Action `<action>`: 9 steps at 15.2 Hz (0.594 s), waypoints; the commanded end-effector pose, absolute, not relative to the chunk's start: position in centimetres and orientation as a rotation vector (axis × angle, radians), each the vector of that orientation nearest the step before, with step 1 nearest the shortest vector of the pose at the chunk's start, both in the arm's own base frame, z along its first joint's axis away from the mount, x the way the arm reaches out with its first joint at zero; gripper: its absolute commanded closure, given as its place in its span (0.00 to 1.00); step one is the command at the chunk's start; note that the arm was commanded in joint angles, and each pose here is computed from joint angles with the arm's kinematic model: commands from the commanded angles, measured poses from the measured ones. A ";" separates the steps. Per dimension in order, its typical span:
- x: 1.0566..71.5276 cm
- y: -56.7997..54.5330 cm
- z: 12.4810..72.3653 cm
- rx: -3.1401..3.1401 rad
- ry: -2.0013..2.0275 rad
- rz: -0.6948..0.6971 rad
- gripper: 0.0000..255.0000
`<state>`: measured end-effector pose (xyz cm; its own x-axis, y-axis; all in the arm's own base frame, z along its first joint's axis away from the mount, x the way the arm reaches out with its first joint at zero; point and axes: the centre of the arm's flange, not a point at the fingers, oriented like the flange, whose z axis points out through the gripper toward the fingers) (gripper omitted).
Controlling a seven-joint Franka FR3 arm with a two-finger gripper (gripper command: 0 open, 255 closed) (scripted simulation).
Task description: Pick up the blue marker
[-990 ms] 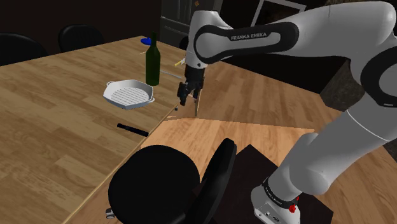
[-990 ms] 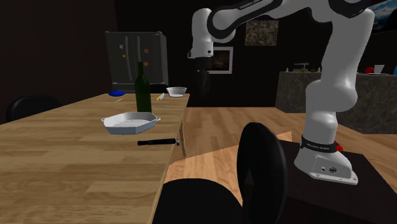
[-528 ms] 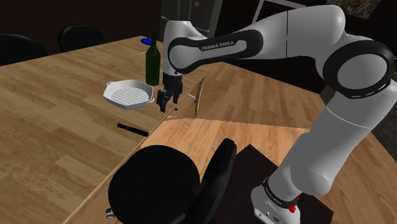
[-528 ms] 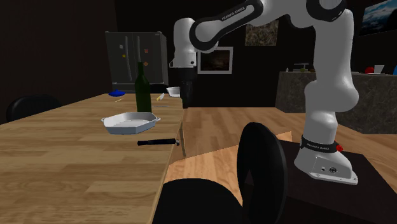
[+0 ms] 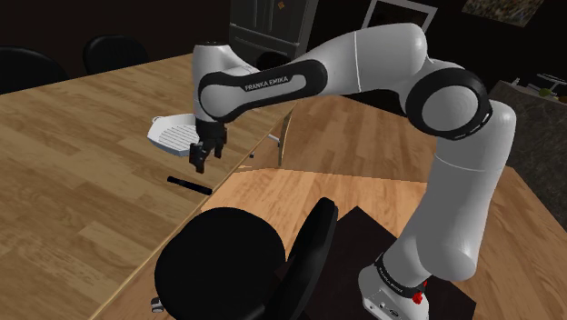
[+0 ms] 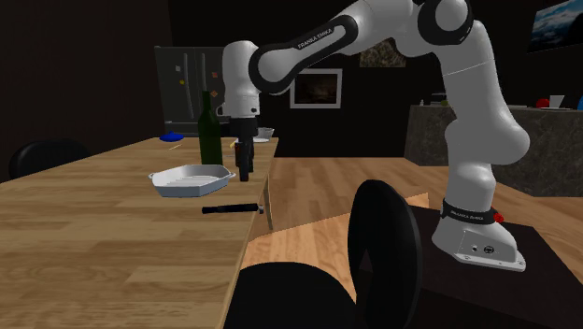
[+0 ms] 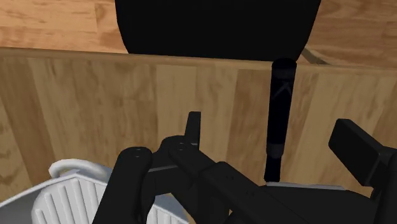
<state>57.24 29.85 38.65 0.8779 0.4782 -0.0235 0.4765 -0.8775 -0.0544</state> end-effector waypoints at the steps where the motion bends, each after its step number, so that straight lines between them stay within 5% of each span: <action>1: 58.2 32.1 37.1 -2.984 -0.814 0.054 0.00; 9: 59.4 35.9 33.1 -2.959 -0.900 0.049 0.00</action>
